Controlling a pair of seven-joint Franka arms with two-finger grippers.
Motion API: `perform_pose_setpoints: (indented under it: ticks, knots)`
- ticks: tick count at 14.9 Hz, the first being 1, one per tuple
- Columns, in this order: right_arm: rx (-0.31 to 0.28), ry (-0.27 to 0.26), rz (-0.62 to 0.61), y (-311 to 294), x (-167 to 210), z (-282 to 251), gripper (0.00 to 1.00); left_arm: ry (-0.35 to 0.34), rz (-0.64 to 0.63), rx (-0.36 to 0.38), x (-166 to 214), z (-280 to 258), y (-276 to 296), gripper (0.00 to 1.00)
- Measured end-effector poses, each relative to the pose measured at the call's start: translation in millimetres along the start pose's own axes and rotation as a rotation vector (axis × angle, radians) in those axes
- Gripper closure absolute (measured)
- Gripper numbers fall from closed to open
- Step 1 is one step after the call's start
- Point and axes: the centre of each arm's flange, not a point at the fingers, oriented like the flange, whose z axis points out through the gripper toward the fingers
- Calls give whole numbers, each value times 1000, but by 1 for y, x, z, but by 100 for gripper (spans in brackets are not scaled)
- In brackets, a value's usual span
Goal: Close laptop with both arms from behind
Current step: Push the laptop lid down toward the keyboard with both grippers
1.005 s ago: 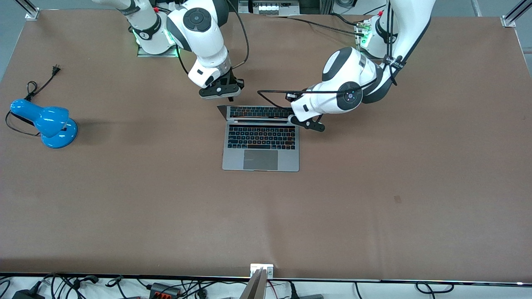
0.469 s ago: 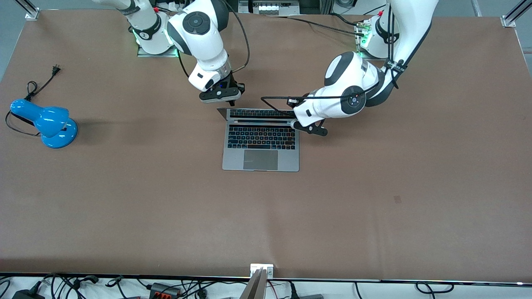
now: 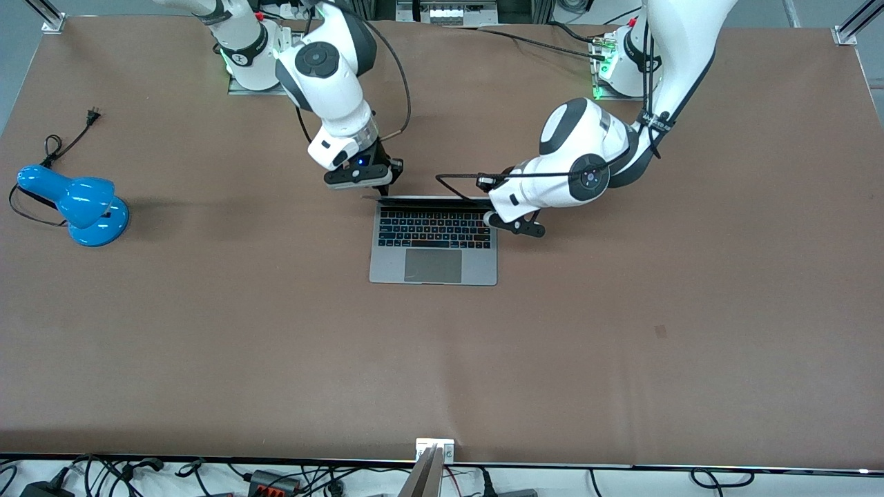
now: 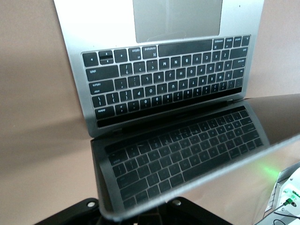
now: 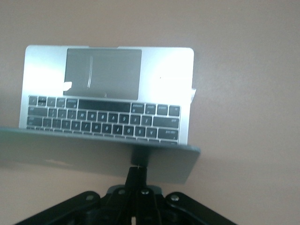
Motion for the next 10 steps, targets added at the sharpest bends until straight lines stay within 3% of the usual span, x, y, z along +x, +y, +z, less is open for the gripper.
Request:
perform_pose_setpoints:
  ticks: [10]
  knots:
    - [39, 67, 42, 18, 17, 34, 99, -7, -3, -4, 31, 20, -13, 99]
